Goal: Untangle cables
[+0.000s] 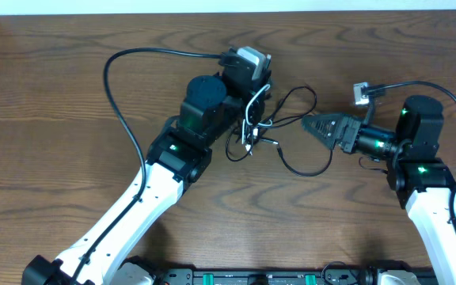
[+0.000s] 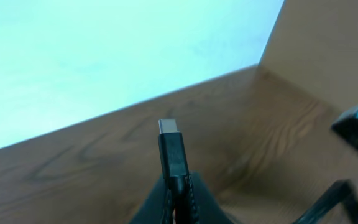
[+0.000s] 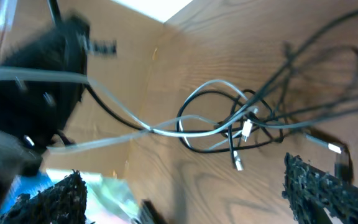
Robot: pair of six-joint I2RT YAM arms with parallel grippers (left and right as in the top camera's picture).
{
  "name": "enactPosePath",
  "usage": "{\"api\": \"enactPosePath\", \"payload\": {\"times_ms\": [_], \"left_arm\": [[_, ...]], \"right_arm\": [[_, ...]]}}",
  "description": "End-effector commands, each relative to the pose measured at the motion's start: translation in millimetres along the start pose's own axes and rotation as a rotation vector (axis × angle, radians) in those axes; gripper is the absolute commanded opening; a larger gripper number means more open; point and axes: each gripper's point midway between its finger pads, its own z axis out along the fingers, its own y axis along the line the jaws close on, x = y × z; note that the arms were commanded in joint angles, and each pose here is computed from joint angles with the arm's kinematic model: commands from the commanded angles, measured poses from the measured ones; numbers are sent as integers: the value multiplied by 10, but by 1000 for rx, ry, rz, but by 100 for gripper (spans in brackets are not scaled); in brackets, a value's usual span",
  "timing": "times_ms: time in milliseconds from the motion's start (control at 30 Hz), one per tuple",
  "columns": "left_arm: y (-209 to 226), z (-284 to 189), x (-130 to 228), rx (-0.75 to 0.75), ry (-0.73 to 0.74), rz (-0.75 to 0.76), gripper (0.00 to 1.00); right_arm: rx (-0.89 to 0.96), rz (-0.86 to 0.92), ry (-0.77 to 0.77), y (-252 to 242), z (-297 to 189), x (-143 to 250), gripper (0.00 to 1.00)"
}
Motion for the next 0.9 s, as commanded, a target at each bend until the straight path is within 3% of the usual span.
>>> {"api": "enactPosePath", "payload": {"times_ms": [0,167,433,867], "left_arm": [[-121,-119,-257,61,-75,-118,8],[-320,-181,-437,174,-130,-154,8],[-323,-166,-315,177,-74,-219,8],[-465,-166,-290,218,-61,-229,8]], "right_arm": [[-59,-212,32,165,35,71,99],[-102,-396,67,271,125,188,99],[-183,-744,85,441,231,325,99],[-189,-868,45,554,315,275,98]]}}
